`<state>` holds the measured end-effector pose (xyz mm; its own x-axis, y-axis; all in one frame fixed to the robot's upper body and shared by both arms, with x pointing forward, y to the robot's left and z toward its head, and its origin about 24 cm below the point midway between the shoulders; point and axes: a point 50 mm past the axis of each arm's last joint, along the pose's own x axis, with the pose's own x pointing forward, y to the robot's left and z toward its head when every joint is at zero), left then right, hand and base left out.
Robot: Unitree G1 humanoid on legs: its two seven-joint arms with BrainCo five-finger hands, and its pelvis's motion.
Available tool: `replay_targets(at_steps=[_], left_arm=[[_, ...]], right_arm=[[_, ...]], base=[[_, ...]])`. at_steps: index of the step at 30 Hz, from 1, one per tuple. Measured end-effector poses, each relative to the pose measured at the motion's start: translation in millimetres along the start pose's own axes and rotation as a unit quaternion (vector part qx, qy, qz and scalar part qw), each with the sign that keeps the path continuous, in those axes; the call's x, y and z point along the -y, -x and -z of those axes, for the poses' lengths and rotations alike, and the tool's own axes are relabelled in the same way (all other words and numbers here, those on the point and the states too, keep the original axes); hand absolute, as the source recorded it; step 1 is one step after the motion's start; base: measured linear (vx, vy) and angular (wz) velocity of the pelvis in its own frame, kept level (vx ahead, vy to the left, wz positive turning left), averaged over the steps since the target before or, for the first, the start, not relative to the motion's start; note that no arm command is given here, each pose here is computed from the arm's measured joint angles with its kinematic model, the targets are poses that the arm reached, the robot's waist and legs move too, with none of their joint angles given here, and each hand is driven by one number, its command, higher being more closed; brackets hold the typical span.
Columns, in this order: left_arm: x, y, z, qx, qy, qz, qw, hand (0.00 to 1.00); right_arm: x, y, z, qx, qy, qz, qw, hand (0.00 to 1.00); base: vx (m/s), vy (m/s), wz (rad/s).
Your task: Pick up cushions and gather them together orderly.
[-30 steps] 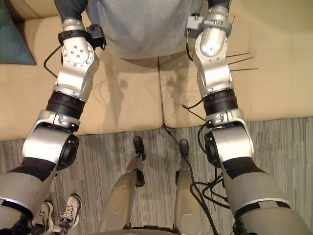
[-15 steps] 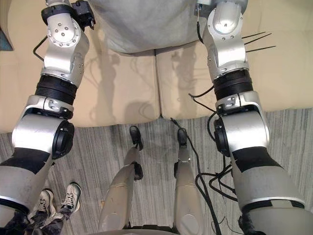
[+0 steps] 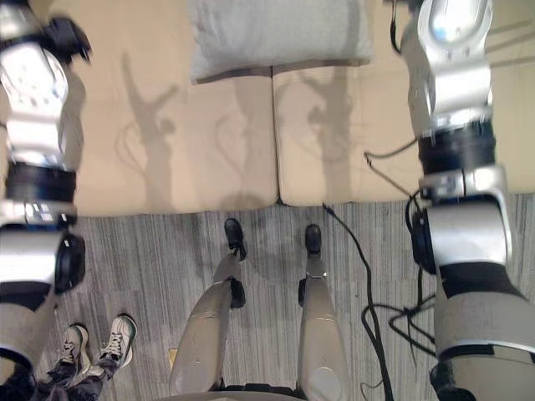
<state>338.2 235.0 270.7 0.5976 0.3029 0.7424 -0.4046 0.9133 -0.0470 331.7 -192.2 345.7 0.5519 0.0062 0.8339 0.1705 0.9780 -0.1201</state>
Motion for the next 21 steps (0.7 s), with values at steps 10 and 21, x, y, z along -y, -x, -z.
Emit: replay_targets(at_steps=[10,21], left_arm=[[-29.4,274.8,109.7,-0.431,0.008,0.109,0.895,0.0],[-90.6,450.9,105.5,-0.717,-0.105,0.124,0.678,0.0]], right_arm=[[26.4,303.6,107.6,-0.441,0.034,-0.004,0.897,0.0],[24.8,524.4,81.0,-0.782,0.059,-0.021,0.62,0.0]], base=[[0.06,-0.086,-0.04],[0.1,-0.016,0.0]])
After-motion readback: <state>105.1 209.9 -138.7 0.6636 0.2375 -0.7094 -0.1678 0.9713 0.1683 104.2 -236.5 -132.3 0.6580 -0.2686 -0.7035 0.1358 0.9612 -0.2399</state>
